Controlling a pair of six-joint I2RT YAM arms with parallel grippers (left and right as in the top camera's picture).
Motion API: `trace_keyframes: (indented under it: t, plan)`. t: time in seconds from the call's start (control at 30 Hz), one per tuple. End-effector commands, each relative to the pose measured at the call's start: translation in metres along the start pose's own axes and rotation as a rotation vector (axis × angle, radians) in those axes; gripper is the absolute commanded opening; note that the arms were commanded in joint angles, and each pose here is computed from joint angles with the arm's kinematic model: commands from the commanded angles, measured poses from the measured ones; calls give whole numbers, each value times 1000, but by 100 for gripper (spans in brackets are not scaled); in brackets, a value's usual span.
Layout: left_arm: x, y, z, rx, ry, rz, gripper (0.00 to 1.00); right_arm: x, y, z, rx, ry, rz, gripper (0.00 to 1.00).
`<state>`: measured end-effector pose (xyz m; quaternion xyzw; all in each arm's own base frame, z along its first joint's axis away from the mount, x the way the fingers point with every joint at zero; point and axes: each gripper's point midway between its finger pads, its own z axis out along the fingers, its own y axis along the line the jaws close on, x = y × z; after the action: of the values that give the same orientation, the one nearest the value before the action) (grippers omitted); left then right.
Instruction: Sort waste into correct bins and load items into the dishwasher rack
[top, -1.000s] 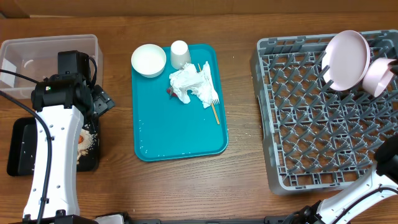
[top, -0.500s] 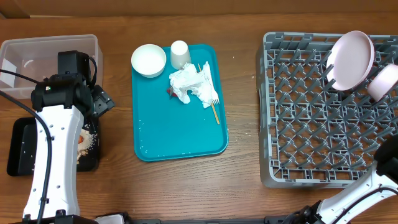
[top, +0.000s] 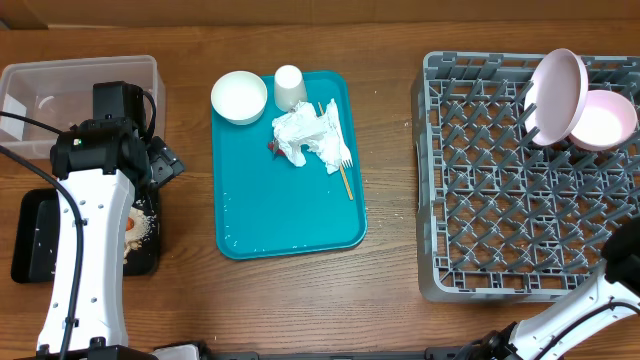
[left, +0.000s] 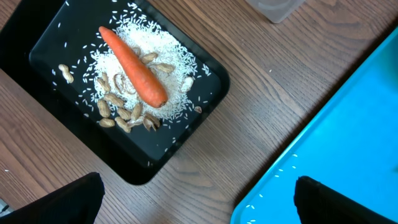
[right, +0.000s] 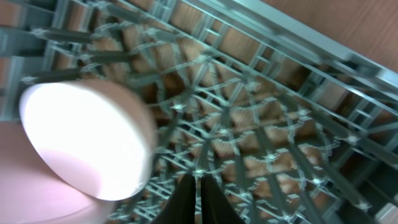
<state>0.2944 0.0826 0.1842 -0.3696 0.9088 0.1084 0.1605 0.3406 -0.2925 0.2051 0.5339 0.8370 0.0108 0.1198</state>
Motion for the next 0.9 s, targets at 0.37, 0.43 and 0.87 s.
trace_keyframes:
  t: [0.37, 0.43, 0.87]
  plan:
    - [-3, -1, -3, 9, -12, 6, 100, -1, 52, -38, -181, -109, -134, 10]
    - [-3, -1, -3, 9, -12, 6, 100, -1, 54, -32, -157, -108, -143, 10]
    - [-3, -1, -3, 9, -12, 6, 100, 3, 31, 36, 18, -27, -105, 7]
